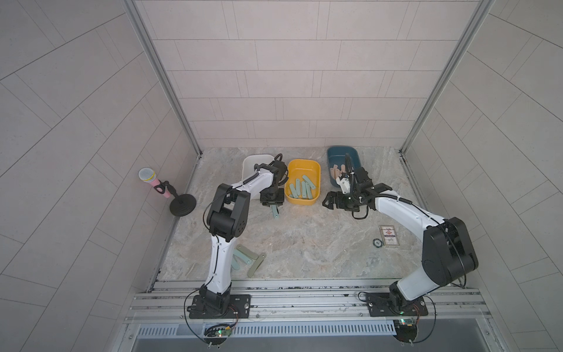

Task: Place the fruit knives into the storage box by color
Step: Pick up the fruit knife from the center of the board, then place the fruit knife in the storage box, then pick up the fruit knife from the center of the board, then place the fruit knife in the storage box, then pick up the fruit knife from the center of the board, then place the fruit knife in the storage box, then pick up the fruit knife from the center of the board.

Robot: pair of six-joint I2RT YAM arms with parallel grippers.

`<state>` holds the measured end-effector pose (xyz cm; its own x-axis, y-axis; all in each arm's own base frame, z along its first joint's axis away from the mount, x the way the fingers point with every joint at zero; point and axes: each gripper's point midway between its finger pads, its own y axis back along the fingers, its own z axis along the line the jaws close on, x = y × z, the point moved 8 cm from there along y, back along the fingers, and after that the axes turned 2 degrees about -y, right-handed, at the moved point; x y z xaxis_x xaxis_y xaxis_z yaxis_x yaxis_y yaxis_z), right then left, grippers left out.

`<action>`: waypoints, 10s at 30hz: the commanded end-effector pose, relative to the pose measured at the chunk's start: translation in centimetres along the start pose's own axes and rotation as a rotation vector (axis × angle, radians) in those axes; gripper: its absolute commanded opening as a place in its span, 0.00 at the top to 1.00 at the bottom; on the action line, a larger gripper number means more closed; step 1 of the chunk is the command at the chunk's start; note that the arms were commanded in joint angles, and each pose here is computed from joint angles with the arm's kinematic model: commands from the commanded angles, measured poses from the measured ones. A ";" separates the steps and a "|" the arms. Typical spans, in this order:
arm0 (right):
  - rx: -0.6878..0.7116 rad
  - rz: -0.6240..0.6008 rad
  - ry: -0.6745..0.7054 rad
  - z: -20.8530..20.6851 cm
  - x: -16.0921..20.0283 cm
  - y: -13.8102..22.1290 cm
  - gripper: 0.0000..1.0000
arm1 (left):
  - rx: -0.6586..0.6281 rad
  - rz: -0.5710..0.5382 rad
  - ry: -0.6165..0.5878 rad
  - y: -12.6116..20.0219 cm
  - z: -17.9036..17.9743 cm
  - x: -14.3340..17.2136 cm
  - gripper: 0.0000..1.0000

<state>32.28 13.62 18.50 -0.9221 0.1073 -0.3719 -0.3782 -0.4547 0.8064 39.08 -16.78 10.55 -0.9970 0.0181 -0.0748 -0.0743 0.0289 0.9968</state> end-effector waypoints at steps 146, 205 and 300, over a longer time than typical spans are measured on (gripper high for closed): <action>-0.026 0.078 0.289 7.3 3.3 -1.9 0.00 | -0.004 -0.179 0.150 7.8 7.1 -4.3 0.83; 0.014 0.123 0.450 7.6 11.1 -0.2 0.00 | 0.069 0.054 0.514 -0.5 10.0 20.2 0.52; 0.031 0.178 1.257 22.9 20.3 -15.5 0.28 | 0.301 -0.211 0.388 13.5 12.6 -0.1 0.10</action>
<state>16.86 45.09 10.13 -0.2386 -0.8373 -0.4919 -0.2821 -0.4250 0.8601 39.05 -3.98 23.13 -0.9000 -0.3910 -0.1926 -0.3129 0.2721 0.9100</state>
